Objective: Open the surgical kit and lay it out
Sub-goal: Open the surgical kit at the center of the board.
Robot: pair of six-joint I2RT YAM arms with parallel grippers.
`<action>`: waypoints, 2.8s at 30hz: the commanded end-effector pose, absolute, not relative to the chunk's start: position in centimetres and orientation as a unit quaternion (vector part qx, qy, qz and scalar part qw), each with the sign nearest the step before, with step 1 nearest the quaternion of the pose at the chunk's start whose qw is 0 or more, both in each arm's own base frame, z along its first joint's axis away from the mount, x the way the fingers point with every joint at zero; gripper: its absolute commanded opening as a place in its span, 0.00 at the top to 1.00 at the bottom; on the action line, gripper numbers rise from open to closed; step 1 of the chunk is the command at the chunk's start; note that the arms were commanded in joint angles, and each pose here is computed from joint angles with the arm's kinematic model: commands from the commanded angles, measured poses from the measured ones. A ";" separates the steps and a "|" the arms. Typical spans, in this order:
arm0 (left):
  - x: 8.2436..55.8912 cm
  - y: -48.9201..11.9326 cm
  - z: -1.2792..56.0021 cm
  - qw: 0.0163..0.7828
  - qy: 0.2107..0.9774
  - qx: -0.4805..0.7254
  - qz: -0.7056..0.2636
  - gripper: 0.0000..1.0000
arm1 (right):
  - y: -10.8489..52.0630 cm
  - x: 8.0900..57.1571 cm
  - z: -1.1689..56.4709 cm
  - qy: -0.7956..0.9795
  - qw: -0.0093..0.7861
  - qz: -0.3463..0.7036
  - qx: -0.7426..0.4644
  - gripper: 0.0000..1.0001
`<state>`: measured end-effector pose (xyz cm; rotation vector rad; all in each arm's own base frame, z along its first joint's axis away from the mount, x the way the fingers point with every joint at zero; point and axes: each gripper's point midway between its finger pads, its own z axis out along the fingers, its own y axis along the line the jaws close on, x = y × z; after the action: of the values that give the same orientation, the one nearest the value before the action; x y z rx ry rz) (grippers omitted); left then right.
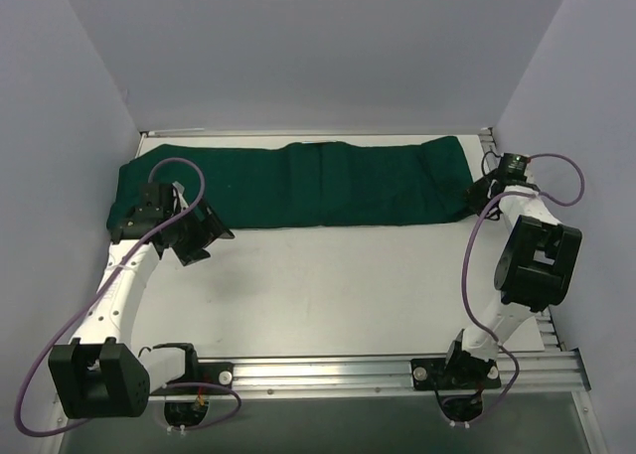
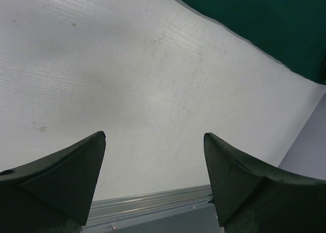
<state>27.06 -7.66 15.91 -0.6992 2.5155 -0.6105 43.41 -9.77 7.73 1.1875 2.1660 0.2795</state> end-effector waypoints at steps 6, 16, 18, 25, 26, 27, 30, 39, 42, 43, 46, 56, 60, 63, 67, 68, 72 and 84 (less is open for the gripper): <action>28.0 -7.9 15.8 0.231 0.913 -0.242 -0.232 0.13 | -8.9 42.5 10.0 0.827 0.333 0.109 0.440 0.43; 28.2 -6.9 16.3 0.247 0.922 -0.223 -0.200 0.14 | -10.4 42.5 13.8 0.846 0.365 -0.014 0.390 0.37; 28.2 -6.7 16.2 0.245 0.928 -0.213 -0.184 0.14 | -9.0 43.3 13.7 0.846 0.373 0.012 0.381 0.39; 27.9 -9.2 14.6 0.201 0.944 -0.175 -0.195 0.19 | -1.7 48.7 10.8 0.882 0.364 0.130 0.269 0.48; 27.3 -9.4 14.6 0.184 0.947 -0.175 -0.197 0.19 | -1.1 49.1 10.6 0.886 0.357 0.140 0.260 0.53; 27.1 -9.5 14.7 0.181 0.947 -0.173 -0.200 0.19 | -0.7 49.8 10.2 0.887 0.352 0.154 0.255 0.55; 27.0 -9.5 15.1 0.190 0.947 -0.159 -0.202 0.19 | -0.6 51.0 9.6 0.892 0.337 0.154 0.259 0.77; 27.3 -9.3 18.2 0.200 0.949 -0.145 -0.196 0.19 | -0.9 54.7 5.6 0.903 0.328 0.136 0.241 0.98; 27.0 -9.2 18.7 0.213 0.946 -0.141 -0.199 0.18 | -0.9 54.8 3.9 0.906 0.320 0.138 0.238 0.98; 26.9 -8.9 18.5 0.212 0.947 -0.145 -0.191 0.18 | -1.1 54.9 3.5 0.907 0.317 0.137 0.240 0.98; 26.6 -8.5 17.9 0.193 0.953 -0.151 -0.175 0.18 | -1.3 55.3 2.6 0.908 0.313 0.134 0.244 0.99; 27.1 -7.9 18.5 0.204 0.953 -0.156 -0.160 0.18 | -6.6 55.1 1.8 0.907 0.301 0.066 0.288 1.00; 27.0 -7.9 17.9 0.197 0.954 -0.158 -0.162 0.18 | -10.6 53.9 3.3 0.900 0.303 0.006 0.313 1.00; 27.3 -8.0 17.8 0.197 0.954 -0.156 -0.166 0.18 | -13.9 53.2 4.8 0.890 0.313 -0.024 0.331 1.00; 27.8 -8.0 17.9 0.198 0.954 -0.153 -0.166 0.18 | -18.2 52.1 6.5 0.889 0.305 -0.104 0.325 1.00; 27.9 -8.1 17.8 0.195 0.955 -0.153 -0.165 0.18 | -19.0 52.7 7.6 0.887 0.315 -0.113 0.319 1.00; 28.0 -8.0 18.1 0.189 0.957 -0.152 -0.161 0.18 | -19.9 53.2 9.7 0.883 0.328 -0.136 0.307 0.98; 27.7 -7.4 18.8 0.209 0.954 -0.153 -0.150 0.18 | -12.1 60.7 12.8 0.874 0.397 0.028 0.280 0.65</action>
<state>27.57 -7.80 17.51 -0.4500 2.7140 -0.4283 58.92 -14.70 13.13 0.7421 2.2050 -0.0833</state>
